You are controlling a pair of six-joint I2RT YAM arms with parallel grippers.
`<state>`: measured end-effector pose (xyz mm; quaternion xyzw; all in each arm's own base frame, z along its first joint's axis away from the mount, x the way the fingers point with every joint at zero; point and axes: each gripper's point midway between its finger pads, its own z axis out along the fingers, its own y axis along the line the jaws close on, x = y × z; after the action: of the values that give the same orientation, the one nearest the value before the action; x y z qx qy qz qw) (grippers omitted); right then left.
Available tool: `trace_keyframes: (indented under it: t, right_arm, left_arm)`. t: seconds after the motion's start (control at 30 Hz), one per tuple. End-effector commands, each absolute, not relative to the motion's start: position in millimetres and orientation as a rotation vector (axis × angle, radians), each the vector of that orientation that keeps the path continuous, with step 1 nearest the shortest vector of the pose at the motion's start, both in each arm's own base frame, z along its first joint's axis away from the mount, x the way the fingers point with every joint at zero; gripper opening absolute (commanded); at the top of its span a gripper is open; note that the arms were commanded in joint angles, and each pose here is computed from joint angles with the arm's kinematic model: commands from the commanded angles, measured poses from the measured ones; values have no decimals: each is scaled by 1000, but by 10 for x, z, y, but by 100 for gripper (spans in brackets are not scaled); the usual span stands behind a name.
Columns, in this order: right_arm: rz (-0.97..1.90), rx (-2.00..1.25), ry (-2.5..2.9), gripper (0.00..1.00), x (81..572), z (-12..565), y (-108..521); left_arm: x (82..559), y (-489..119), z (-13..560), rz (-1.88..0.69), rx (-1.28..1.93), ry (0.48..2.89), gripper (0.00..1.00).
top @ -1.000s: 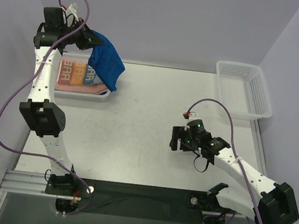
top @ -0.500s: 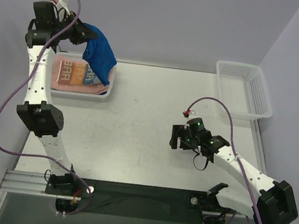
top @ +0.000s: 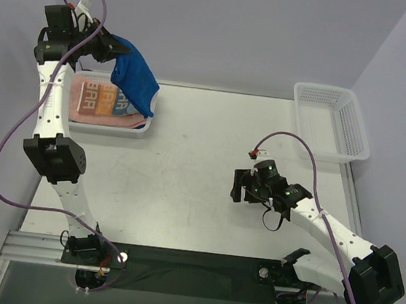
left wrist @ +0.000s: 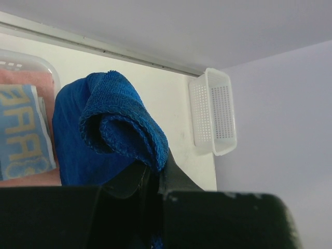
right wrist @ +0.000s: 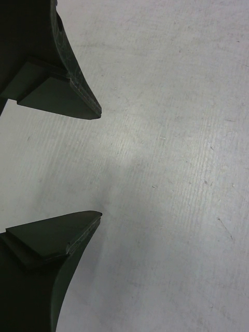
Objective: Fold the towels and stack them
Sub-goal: Neatly place the folded towel into the bin
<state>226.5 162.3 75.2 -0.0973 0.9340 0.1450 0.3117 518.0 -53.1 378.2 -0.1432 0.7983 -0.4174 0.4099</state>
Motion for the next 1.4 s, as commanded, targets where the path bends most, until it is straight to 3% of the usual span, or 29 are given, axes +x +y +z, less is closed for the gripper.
trace_keyframes:
  t: [0.0,0.57,1.37]
  right_arm:
    - [374,-239,2428,72,2374,881,1626]
    - [378,-265,2435,72,2430,894,1678]
    - [428,-308,2468,72,2379,894,1753]
  left_arm:
    - [5230,-416,3857,-1028,-340,1968,0]
    - [5302,-143,3732,-1009,-350,1970,0]
    - [5431,535,2488,-719,-281,2184,0]
